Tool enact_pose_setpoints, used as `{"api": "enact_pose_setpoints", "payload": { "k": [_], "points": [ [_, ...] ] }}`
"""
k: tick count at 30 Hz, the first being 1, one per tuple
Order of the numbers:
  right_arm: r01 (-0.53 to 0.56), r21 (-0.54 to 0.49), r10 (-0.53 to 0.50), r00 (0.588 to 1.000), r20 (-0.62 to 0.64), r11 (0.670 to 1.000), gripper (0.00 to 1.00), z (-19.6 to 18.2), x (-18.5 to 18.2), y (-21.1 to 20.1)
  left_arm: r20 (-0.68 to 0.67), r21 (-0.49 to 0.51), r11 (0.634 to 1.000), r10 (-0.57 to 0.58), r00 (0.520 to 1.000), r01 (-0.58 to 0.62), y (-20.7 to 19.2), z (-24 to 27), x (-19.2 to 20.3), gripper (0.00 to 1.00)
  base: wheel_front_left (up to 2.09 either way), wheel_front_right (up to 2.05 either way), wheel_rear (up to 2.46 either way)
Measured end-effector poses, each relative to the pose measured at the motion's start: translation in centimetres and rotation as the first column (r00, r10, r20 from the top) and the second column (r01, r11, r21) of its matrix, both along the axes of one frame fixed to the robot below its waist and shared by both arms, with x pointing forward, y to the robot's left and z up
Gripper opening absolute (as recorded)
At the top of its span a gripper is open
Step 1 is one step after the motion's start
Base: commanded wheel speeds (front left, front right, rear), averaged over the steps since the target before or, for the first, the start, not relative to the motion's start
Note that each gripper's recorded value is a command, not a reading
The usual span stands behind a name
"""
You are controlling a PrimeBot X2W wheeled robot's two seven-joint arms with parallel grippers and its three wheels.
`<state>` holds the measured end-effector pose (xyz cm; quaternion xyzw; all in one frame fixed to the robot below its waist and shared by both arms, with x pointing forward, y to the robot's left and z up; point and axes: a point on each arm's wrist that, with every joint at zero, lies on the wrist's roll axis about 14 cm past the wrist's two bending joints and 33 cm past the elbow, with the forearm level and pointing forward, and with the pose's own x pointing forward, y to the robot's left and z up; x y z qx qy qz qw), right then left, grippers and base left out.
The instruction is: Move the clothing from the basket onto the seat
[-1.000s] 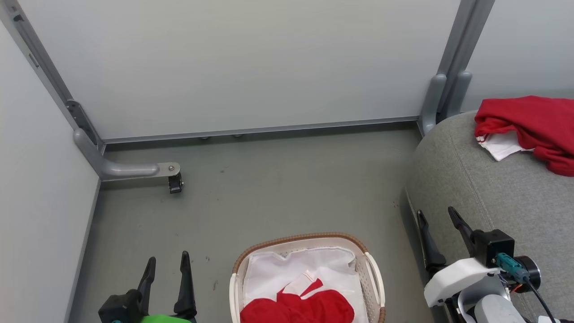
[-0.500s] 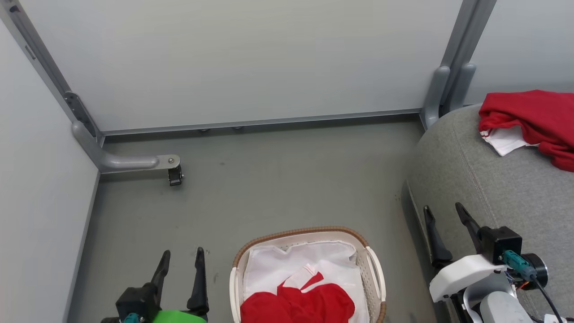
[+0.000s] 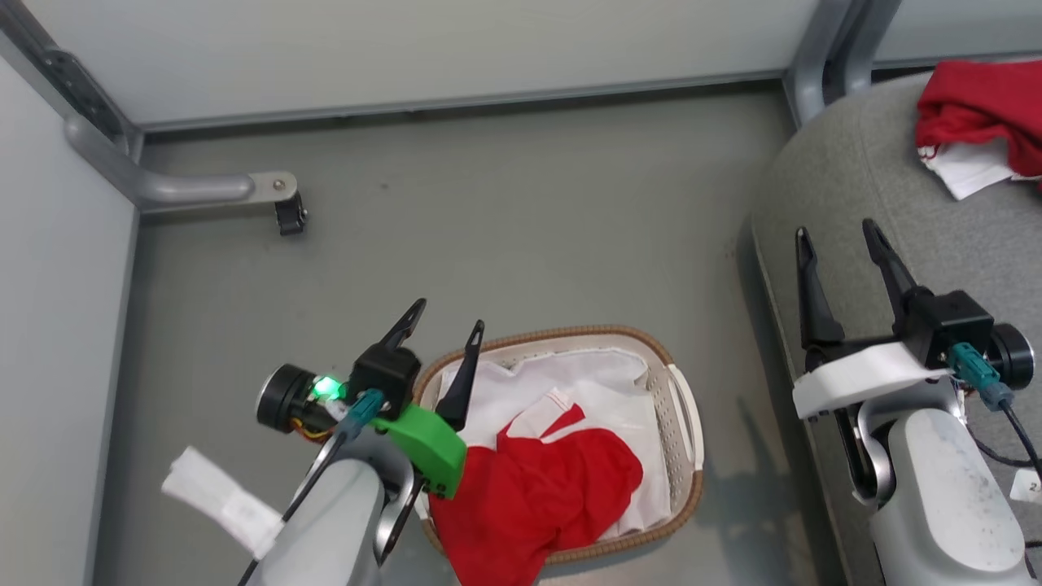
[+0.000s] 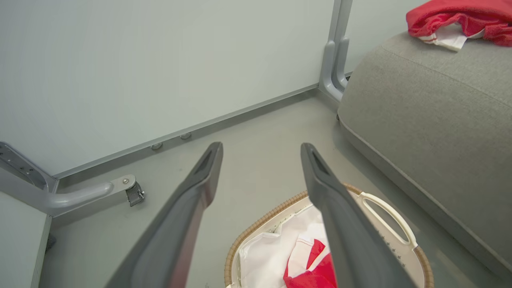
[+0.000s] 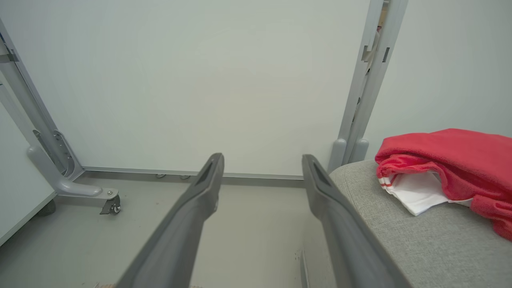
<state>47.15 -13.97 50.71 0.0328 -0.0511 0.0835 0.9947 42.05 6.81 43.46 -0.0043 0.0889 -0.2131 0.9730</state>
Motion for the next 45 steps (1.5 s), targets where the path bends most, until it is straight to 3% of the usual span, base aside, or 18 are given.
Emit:
{"api": "enact_pose_setpoints", "payload": {
  "k": [4,9,19,24,37,45],
  "points": [
    [-0.009,-0.010,0.009,1.000,-0.016,1.000,1.00,-1.5,2.2,0.3,-0.152,0.109,0.985,-0.118,0.981,0.135,-2.3,-4.8,1.3,1.00,0.00,0.00,0.00],
    [0.001,-0.012,-0.002,0.998,-0.058,1.000,1.00,-4.5,4.4,-0.2,-0.367,0.189,0.936,-0.213,0.905,0.297,-4.1,-11.8,1.1,1.00,0.00,0.00,0.00],
    [0.057,-0.018,-0.059,0.990,-0.128,0.998,1.00,-10.1,7.0,-2.8,-0.642,0.170,0.845,-0.296,0.707,0.508,-5.8,-23.0,-2.1,1.00,0.00,0.00,0.00],
    [0.069,-0.026,-0.072,0.985,-0.154,0.997,1.00,-12.4,7.4,-3.6,-0.710,0.152,0.813,-0.305,0.635,0.561,-5.6,-27.2,-3.2,1.00,0.00,0.00,0.00],
    [0.074,-0.061,-0.086,0.969,-0.232,0.995,1.00,-16.7,6.5,-5.2,-0.755,0.085,0.756,-0.376,0.537,0.649,-7.8,-33.8,-3.5,1.00,0.00,0.00,0.00],
    [0.080,-0.078,-0.099,0.958,-0.271,0.994,1.00,-17.8,5.5,-6.0,-0.819,0.083,0.718,-0.346,0.457,0.692,-7.6,-36.3,-4.7,1.00,0.00,0.00,0.00]
  ]
}}
